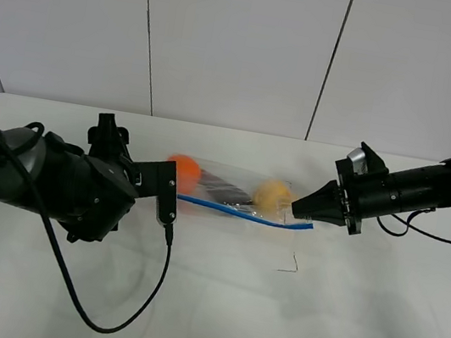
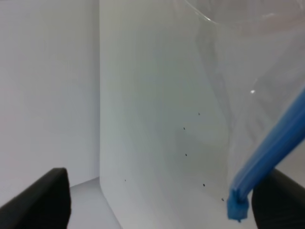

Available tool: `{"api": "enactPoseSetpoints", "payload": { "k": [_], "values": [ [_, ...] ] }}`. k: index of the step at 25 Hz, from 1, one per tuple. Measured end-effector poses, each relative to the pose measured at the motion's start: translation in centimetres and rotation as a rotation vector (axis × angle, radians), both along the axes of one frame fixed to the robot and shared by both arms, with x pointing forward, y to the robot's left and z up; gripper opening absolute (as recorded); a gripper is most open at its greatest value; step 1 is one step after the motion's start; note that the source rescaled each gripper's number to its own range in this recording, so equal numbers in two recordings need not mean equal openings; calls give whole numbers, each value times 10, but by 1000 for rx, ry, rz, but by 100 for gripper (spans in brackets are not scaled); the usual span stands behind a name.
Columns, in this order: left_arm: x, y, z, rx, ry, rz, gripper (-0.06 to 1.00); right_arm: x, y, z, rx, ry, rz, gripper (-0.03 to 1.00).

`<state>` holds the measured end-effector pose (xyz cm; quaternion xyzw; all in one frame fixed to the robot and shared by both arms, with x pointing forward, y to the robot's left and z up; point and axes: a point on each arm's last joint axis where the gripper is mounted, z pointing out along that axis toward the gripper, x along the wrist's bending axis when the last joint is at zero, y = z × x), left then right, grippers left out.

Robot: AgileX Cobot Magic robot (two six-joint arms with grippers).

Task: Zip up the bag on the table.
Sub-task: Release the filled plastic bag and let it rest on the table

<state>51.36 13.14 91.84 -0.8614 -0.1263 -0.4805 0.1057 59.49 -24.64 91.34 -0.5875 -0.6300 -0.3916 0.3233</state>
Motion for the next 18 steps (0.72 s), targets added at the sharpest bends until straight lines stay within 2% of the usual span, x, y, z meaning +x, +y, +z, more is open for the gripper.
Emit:
{"api": "enactPoseSetpoints", "payload": {
  "k": [3,8,14,16,18],
  "values": [
    [0,1,1,-6,-12,14,90,0,0,0,0,0,0,0],
    [-1,2,9,-28,-31,20,99,0,0,0,0,0,0,0],
    [-4,2,30,-119,-56,14,100,0,0,0,0,0,0,0],
    [-6,3,36,-151,-63,33,100,0,0,0,0,0,0,0],
    [-4,2,50,-213,-84,75,100,0,0,0,1,-1,0,0]
  ]
}}
